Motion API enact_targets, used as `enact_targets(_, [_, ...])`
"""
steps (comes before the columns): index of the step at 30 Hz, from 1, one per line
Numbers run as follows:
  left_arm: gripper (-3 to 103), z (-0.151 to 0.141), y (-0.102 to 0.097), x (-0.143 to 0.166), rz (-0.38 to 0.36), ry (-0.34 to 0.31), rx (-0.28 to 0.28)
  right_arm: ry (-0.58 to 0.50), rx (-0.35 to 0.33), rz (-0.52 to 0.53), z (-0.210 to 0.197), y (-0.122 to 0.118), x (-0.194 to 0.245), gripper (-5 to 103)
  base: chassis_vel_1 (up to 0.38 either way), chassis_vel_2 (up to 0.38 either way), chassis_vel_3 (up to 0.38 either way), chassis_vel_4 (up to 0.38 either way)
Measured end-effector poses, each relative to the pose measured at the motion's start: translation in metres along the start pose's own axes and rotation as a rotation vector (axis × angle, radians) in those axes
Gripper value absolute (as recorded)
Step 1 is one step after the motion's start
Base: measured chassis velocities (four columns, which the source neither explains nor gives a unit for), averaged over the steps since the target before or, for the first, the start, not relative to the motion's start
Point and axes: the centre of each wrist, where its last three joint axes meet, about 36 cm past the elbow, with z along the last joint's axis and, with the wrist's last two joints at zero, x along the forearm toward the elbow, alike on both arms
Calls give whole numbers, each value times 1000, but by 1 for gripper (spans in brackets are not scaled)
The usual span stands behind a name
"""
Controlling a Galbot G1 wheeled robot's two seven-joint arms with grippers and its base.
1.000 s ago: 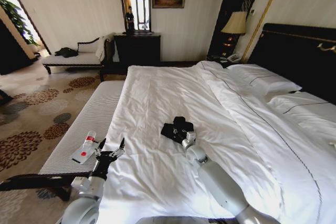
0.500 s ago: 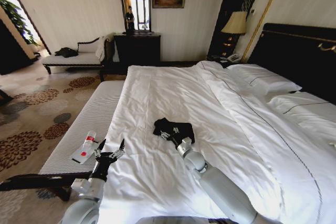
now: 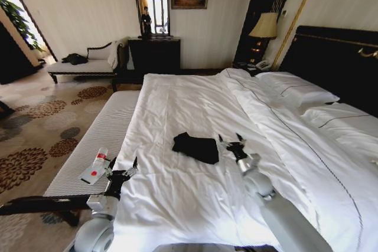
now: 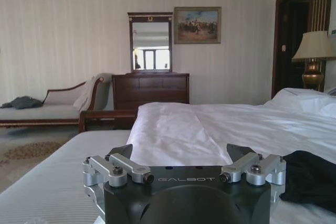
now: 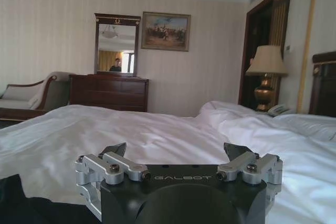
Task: Fold the clothes on the bed.
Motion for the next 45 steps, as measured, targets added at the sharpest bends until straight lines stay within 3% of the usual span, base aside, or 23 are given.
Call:
enact_targets(4, [100,-3,-3,7,29,-30,-49,-54,107,35,-3,-4,52,100,0,0,0,0])
enact_targets(10, [100,-4,-6,23,77,-30,-78,-71,122,68,-5,8,99,100,0,0,0,0])
enact_targets(45, [100,-5,-9,32,87,-19,-65,-67,108,63,-8,13,100,100,-1,-3,0,1])
